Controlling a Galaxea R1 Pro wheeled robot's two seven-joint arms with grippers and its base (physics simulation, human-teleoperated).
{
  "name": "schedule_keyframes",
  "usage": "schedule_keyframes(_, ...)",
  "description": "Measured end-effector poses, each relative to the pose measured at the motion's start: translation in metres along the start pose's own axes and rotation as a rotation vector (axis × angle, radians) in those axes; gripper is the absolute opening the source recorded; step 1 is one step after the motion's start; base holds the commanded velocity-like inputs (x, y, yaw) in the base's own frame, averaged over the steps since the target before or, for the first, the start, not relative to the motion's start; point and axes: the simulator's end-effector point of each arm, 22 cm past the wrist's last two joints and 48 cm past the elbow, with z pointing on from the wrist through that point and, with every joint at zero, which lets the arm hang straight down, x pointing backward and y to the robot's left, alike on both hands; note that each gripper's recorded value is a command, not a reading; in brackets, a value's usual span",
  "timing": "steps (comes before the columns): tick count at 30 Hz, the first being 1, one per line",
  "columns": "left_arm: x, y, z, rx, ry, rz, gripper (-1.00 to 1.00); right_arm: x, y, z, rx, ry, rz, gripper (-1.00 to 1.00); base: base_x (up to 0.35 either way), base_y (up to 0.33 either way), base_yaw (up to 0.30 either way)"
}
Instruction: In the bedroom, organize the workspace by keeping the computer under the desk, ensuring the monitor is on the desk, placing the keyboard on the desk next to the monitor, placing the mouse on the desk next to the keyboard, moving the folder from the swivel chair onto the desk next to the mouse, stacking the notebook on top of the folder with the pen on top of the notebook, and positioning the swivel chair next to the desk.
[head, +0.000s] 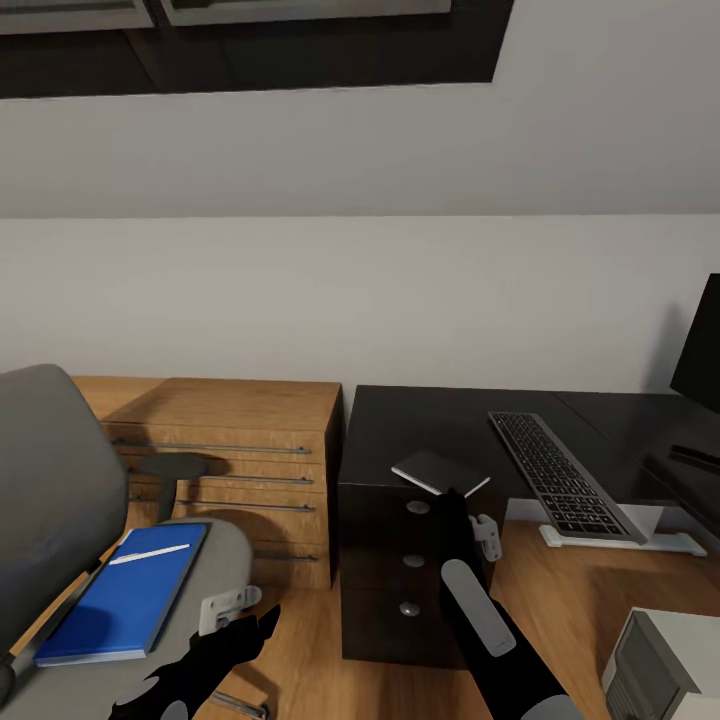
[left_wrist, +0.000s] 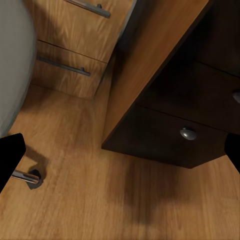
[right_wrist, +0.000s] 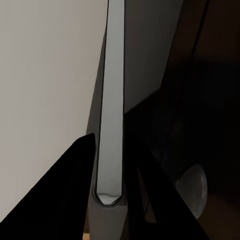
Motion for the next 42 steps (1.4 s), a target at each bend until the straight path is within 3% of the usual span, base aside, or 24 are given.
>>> schedule_keyframes(10,0.0000,0.0001,0.0000,0.000,0.000,0.001,1.00,0.0000,0.0001,0.0000,0.000,0.000,-0.001,-1.00,0.000,0.000,0.000)
schedule_keyframes(11,0.0000,0.0000,0.0000,0.000,0.000,0.000,1.00,0.0000,0.0002,0.0000,0.000,0.000,-0.001,1.00,0.000,0.000,0.000)
schedule_keyframes(42,-0.0006,0.0002,0.0001,-0.001,-0.003,0.001,1.00,-0.0003,-0.0007,0.0002,0.002,-0.001,0.004,1.00,-0.007,0.000,0.000)
